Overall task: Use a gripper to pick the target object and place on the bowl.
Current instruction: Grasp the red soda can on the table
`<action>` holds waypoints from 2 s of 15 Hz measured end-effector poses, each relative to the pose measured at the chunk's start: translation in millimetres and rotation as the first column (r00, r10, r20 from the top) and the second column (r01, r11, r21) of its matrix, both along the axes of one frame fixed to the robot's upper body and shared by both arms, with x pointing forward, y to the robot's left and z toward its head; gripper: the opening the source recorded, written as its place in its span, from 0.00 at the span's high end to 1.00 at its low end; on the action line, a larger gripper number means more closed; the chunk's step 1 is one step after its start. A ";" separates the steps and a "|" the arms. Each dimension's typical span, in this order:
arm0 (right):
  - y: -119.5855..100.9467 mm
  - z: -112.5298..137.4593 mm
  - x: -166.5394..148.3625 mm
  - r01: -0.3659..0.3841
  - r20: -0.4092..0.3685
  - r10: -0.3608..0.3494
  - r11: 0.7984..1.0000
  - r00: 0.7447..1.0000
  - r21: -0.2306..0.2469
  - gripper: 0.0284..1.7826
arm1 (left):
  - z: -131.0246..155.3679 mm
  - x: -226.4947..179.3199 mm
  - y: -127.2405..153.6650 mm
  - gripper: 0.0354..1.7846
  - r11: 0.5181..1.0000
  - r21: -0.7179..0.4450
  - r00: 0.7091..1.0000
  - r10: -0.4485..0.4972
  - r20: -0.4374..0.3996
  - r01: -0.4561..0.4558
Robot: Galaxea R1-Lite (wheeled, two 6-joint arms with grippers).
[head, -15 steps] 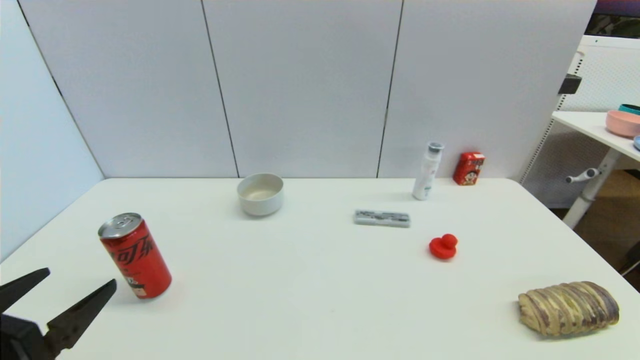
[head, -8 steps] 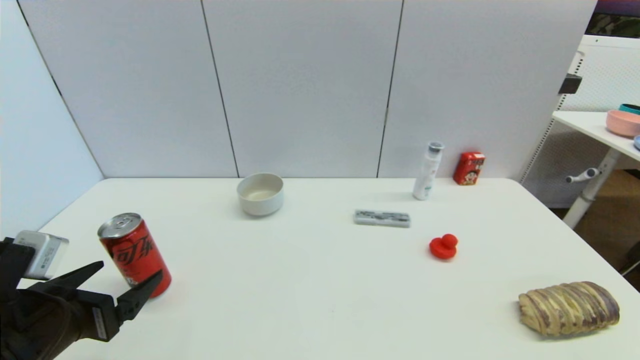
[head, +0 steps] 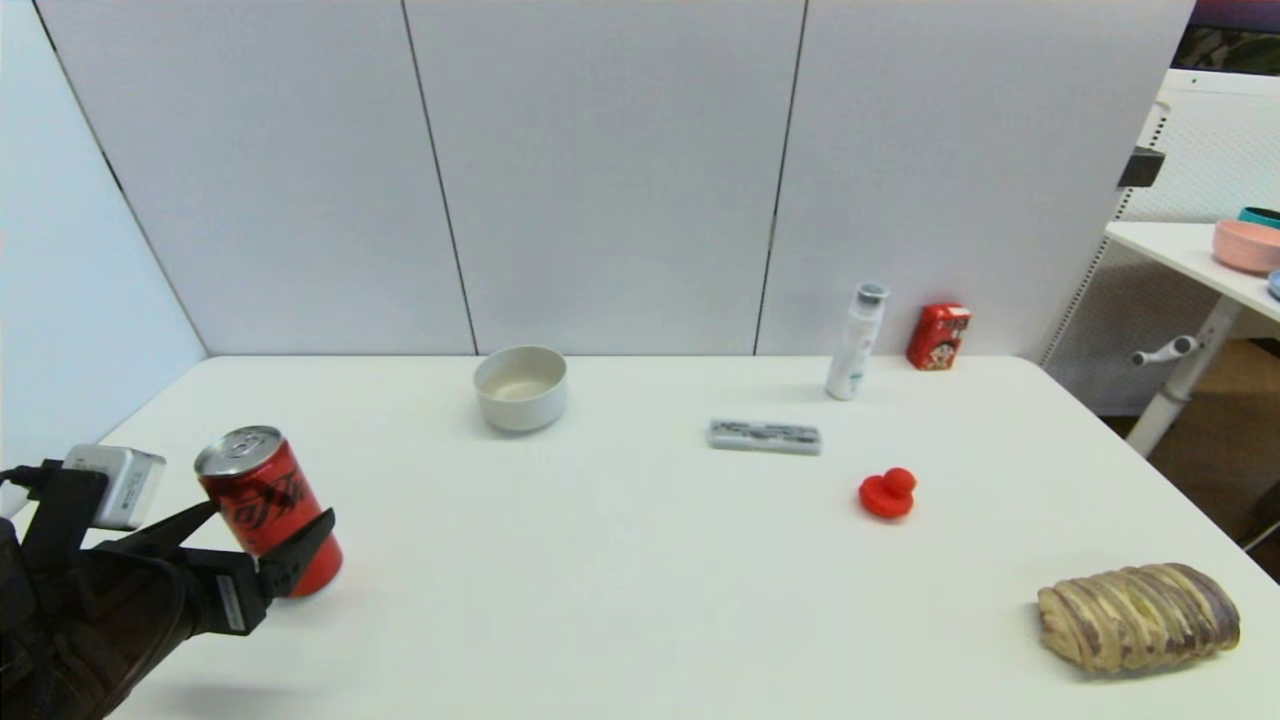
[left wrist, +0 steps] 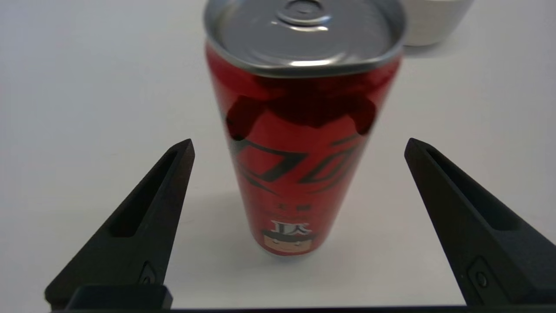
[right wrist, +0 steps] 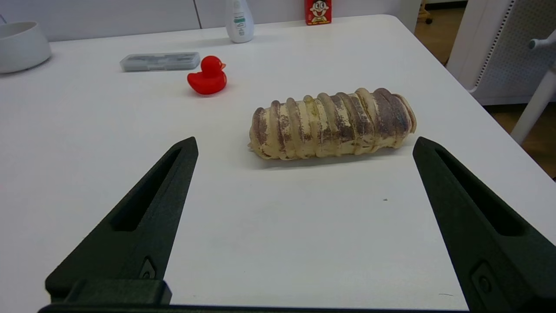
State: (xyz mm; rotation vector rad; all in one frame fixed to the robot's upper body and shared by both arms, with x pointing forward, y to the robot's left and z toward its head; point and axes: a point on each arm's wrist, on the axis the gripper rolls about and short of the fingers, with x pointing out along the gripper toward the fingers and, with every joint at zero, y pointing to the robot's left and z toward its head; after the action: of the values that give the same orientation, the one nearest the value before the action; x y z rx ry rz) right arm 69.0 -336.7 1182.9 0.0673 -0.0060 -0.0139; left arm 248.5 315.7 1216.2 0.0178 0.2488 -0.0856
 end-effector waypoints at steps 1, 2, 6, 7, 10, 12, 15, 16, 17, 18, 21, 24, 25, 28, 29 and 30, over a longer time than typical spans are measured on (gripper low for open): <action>0.0 0.0 0.0 0.000 0.000 0.000 1.000 1.000 0.000 0.04 | -0.5 1.3 1.3 0.04 1.000 -0.001 1.000 0.009 0.001 -0.009; 0.0 0.0 0.0 0.000 0.000 0.000 1.000 1.000 0.000 0.04 | -0.6 2.4 2.2 0.04 1.000 -0.003 1.000 0.016 0.005 -0.016; 0.0 0.0 0.0 0.000 0.000 0.000 1.000 1.000 0.000 0.04 | -3.3 6.2 2.7 0.04 1.000 -0.015 1.000 0.024 -0.004 -0.024; 0.0 0.0 0.0 0.000 0.000 0.000 1.000 1.000 0.000 0.04 | -3.7 7.2 2.6 0.04 1.000 -0.015 1.000 0.023 -0.003 -0.023; 0.0 0.0 0.0 0.000 0.000 0.000 1.000 1.000 0.000 0.04 | -5.1 10.2 2.3 0.04 1.000 -0.019 1.000 0.024 -0.002 -0.024; 0.0 0.0 0.0 0.000 0.000 0.000 1.000 1.000 0.000 0.04 | -5.8 11.7 2.1 0.04 0.999 -0.029 1.000 0.026 -0.002 -0.026; 0.0 0.0 0.0 0.000 0.000 0.000 1.000 1.000 0.000 0.04 | -4.0 18.1 1.5 0.04 0.998 -0.049 0.999 0.030 0.013 -0.029; 0.0 0.0 0.0 0.000 0.000 0.000 1.000 1.000 0.000 0.04 | -3.9 20.1 1.3 0.04 0.998 -0.051 0.999 0.030 0.012 -0.029; 0.0 0.0 0.0 0.000 0.000 0.000 1.000 1.000 0.000 0.04 | -4.7 21.3 1.2 0.04 0.998 -0.051 1.000 0.030 0.008 -0.029; 0.0 0.0 0.0 0.000 0.000 0.000 1.000 1.000 0.000 0.04 | -5.5 22.3 1.0 0.04 0.998 -0.051 1.000 0.030 0.003 -0.029; 0.0 0.0 0.0 0.000 0.000 0.000 1.000 1.000 0.000 0.04 | -7.6 24.3 0.7 0.04 0.998 -0.050 1.000 0.029 -0.002 -0.029; 0.0 0.0 0.0 0.000 0.000 0.000 1.000 1.000 0.000 0.04 | -10.1 26.3 0.5 0.04 0.998 -0.050 0.999 0.029 -0.012 -0.030; 0.0 0.0 0.0 0.000 0.000 0.000 1.000 1.000 0.000 0.04 | -10.8 27.0 0.4 0.04 0.998 -0.050 0.999 0.029 -0.016 -0.030; 0.0 0.0 0.0 0.000 0.000 0.000 1.000 1.000 0.000 0.04 | -10.4 28.9 0.2 0.04 0.998 -0.051 1.000 0.030 -0.007 -0.030; 0.0 0.0 0.0 0.000 0.000 0.000 1.000 1.000 0.000 0.04 | -10.7 29.1 0.2 0.04 0.998 -0.049 1.000 0.029 -0.008 -0.029; 0.0 0.0 0.0 0.000 0.000 0.000 1.000 1.000 0.000 0.04 | -11.0 29.5 0.2 0.04 0.998 -0.049 1.000 0.029 -0.010 -0.029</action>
State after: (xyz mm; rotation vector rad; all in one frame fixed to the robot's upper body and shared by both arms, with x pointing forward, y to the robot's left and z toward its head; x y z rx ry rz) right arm 69.0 -336.7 1182.9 0.0668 -0.0056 -0.0134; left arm 278.0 315.8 1205.2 -0.0351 0.2561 -0.0628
